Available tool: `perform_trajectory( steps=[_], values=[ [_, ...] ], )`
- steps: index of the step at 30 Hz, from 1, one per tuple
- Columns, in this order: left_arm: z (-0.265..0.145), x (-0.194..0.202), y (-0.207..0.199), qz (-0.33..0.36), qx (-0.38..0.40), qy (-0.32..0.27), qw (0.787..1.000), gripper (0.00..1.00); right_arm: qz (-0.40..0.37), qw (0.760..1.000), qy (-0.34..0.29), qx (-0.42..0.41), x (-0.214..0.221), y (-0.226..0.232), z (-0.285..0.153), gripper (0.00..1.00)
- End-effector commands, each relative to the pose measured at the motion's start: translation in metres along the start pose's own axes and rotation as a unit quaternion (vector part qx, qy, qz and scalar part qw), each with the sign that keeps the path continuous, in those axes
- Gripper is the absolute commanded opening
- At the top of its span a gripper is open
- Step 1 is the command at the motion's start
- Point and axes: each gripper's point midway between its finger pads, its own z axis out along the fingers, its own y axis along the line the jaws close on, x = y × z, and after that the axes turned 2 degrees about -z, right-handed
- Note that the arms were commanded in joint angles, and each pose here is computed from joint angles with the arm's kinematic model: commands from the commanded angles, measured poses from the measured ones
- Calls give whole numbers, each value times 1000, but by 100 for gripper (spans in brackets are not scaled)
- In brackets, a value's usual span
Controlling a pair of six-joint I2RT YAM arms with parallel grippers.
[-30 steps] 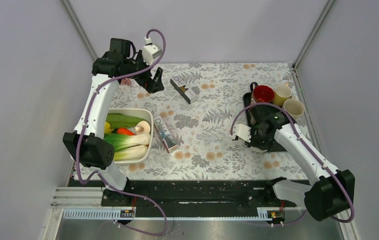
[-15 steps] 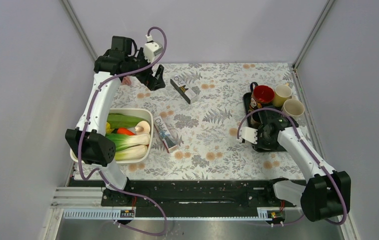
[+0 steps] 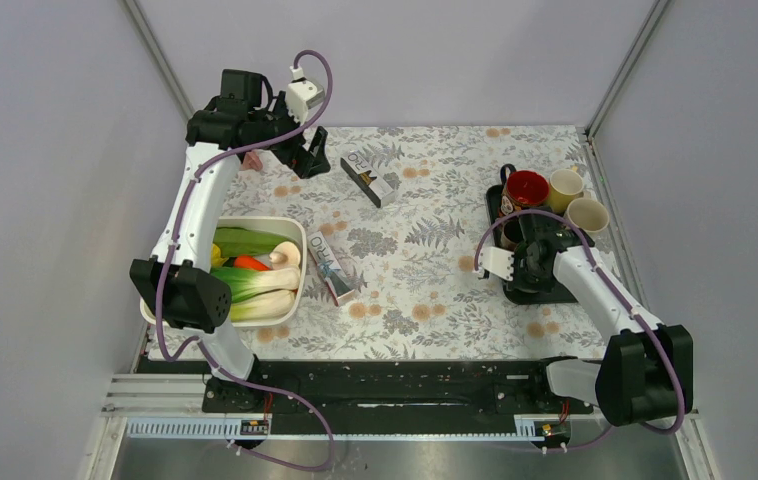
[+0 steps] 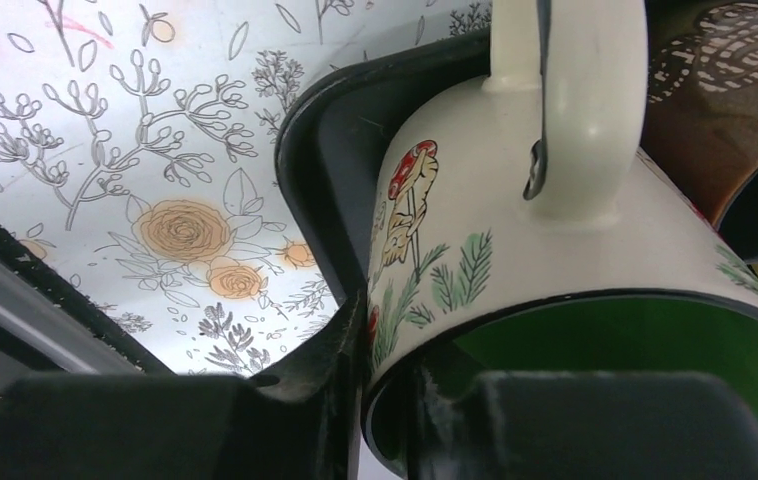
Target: Turn the mug right side up
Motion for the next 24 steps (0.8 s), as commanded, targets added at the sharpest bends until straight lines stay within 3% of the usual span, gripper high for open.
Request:
perform_trajectory(
  steps=[1,7,9,12,13,14,18,20,22,24],
  values=[
    [-4,-13,10,24,-15,-20,999,99,4,998,-16,60,-8,-32,-10,33],
    [3,9,44,89,-66,29,993,99,10,997,-22,79,-9,-35,-19,63],
    [2,16,72,133,-115,57,983,99,13,995,-25,92,-10,-39,-28,72],
    [6,24,119,224,-175,109,953,99,14,992,-38,115,-18,-44,-47,77],
    [8,31,137,262,-190,142,935,99,11,992,-43,121,-21,-44,-54,90],
    [11,39,152,297,-196,176,918,97,7,991,-49,128,-25,-43,-59,94],
    [29,93,203,434,-158,311,830,85,-6,984,-86,154,-44,-40,-77,95],
    [37,108,232,496,-156,351,779,82,-7,980,-113,162,-55,-38,-82,99],
    [43,125,258,537,-155,394,730,72,-8,976,-142,168,-65,-37,-86,99],
    [50,134,280,566,-157,416,694,68,-12,972,-161,174,-73,-37,-88,99]
  ],
)
